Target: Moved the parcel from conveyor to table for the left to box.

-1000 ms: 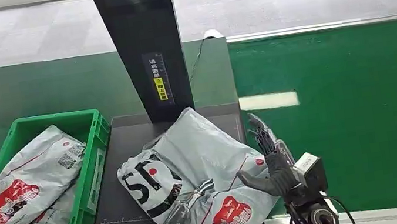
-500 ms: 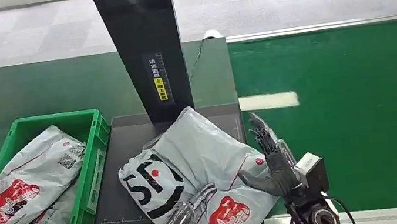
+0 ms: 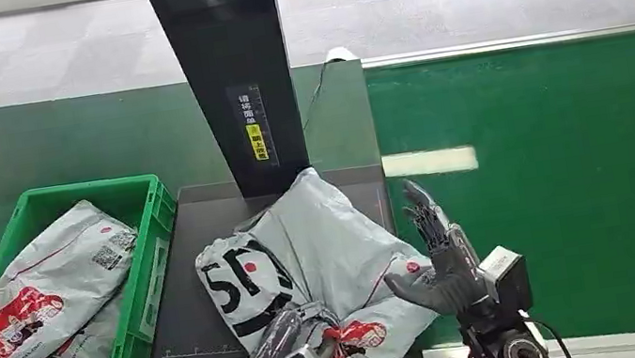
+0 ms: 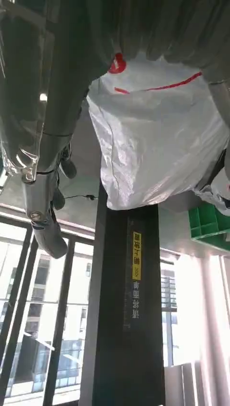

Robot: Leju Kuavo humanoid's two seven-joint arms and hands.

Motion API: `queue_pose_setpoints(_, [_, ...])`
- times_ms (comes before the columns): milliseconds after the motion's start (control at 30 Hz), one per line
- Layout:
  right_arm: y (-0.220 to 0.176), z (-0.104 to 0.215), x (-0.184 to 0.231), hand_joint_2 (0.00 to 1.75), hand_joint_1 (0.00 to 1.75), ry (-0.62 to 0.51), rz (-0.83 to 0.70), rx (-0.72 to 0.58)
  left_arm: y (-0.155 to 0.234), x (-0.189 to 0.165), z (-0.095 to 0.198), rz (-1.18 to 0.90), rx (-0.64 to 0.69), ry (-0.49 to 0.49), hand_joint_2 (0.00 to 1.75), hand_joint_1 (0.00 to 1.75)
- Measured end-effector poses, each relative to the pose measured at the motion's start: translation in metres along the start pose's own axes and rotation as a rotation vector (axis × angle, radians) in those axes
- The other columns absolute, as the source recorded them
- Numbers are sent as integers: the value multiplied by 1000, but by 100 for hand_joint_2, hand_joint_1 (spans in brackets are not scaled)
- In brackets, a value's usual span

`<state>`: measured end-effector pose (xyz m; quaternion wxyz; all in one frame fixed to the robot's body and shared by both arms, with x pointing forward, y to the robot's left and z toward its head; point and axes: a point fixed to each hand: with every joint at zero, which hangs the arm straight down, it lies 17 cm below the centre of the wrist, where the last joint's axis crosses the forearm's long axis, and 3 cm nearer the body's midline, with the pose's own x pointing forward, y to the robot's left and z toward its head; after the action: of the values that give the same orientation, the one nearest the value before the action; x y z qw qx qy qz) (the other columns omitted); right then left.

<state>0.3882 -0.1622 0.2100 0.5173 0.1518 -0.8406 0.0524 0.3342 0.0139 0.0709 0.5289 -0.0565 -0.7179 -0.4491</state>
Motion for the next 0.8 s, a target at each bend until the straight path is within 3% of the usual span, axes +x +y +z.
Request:
queue_pose_setpoints(233, [-1, 0, 1, 175, 0, 0, 1, -4, 9, 7, -2, 2, 41, -36, 175, 175])
queue_pose_setpoints(500, [-2, 2, 3, 175, 0, -3, -6, -6, 45, 16, -1, 6, 191, -85, 175, 175])
queue_pose_setpoints(600, [-3, 2, 4, 175, 0, -2, -28, -11, 118, 58, 22, -102, 556, -279, 175, 175])
queue_pose_setpoints(667, [-5, 1, 5, 175, 0, -5, -37, -16, 169, 83, 51, -223, 816, -348, 175, 175])
queue_pose_setpoints(733, [-6, -2, 6, 175, 0, -10, -40, -23, 193, 98, 71, -292, 947, -371, 175, 175])
queue_pose_setpoints(800, [-7, -5, 8, 175, 0, -17, -41, -25, 204, 117, 81, -350, 991, -412, 175, 175])
